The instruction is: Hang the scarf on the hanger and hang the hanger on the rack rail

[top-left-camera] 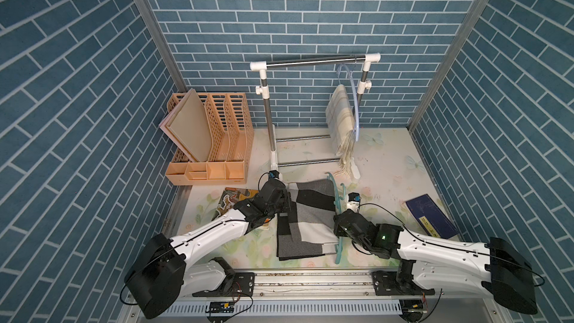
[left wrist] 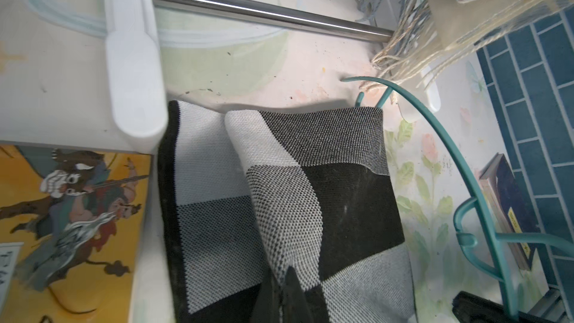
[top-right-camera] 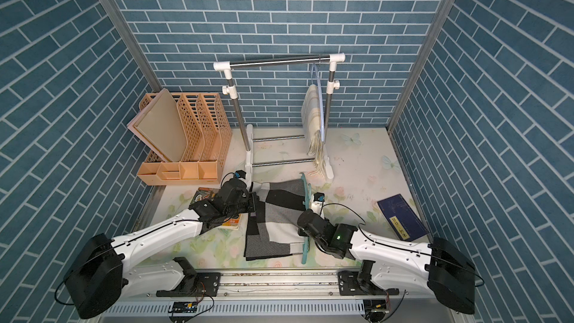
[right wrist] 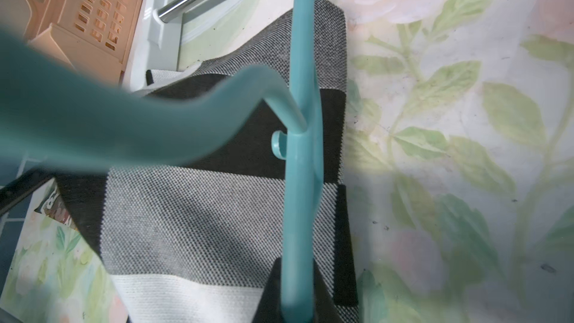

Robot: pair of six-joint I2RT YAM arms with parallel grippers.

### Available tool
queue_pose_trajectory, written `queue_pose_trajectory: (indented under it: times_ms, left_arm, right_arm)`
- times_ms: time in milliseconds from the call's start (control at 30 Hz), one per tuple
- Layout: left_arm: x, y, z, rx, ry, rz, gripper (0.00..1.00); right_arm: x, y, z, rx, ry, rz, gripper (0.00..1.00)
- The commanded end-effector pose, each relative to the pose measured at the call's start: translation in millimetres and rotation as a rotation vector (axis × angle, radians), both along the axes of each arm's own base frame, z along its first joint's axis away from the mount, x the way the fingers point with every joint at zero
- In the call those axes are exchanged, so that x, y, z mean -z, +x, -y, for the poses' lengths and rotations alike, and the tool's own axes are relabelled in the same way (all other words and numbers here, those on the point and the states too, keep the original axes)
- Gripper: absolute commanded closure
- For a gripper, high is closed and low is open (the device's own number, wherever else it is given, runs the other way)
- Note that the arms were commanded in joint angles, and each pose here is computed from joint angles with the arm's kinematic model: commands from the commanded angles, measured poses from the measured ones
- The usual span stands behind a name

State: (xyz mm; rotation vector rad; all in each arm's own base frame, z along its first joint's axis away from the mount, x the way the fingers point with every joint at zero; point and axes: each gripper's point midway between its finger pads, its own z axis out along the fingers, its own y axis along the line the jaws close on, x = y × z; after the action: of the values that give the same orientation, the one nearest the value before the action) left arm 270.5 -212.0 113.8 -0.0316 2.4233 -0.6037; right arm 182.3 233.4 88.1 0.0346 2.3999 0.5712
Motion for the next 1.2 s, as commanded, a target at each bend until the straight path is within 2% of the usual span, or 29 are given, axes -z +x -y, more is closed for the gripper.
queue_pose_trajectory:
  times_ms: [0,367,400,500,567,667,700,800,1000,1167]
  left_arm:
    - [2,3,-20,-0.013,0.082,-0.009,1.00]
    - [18,-1,-19,0.016,0.067,-0.062,1.00]
    - [23,-4,-19,0.021,0.066,-0.075,0.98]
    - [33,-9,-20,0.023,0.066,-0.100,0.55]
    - [31,-11,-21,0.022,0.055,-0.096,0.32]
    - [24,-16,-24,0.013,0.038,-0.083,0.08]
    - [21,-19,-26,0.006,0.031,-0.081,0.04]
    - [20,-37,-26,0.001,-0.007,-0.082,0.02]
    - [31,-82,1,0.062,-0.090,-0.126,0.07]
    - [40,-89,14,0.096,-0.093,-0.140,0.14]
  right_arm:
    - [4,3,4,0.019,-0.044,-0.002,1.00]
    - [8,4,-4,-0.013,-0.061,-0.011,1.00]
    - [9,4,-5,-0.017,-0.067,-0.012,1.00]
    - [9,4,-8,-0.026,-0.068,-0.014,1.00]
    - [10,4,-9,-0.029,-0.067,-0.016,1.00]
    - [9,4,-11,-0.034,-0.067,-0.017,1.00]
    - [9,4,-11,-0.037,-0.066,-0.017,1.00]
    - [10,3,-12,-0.045,-0.065,-0.016,1.00]
    - [11,3,-14,-0.056,-0.063,-0.016,1.00]
    - [11,3,-16,-0.062,-0.061,-0.016,1.00]
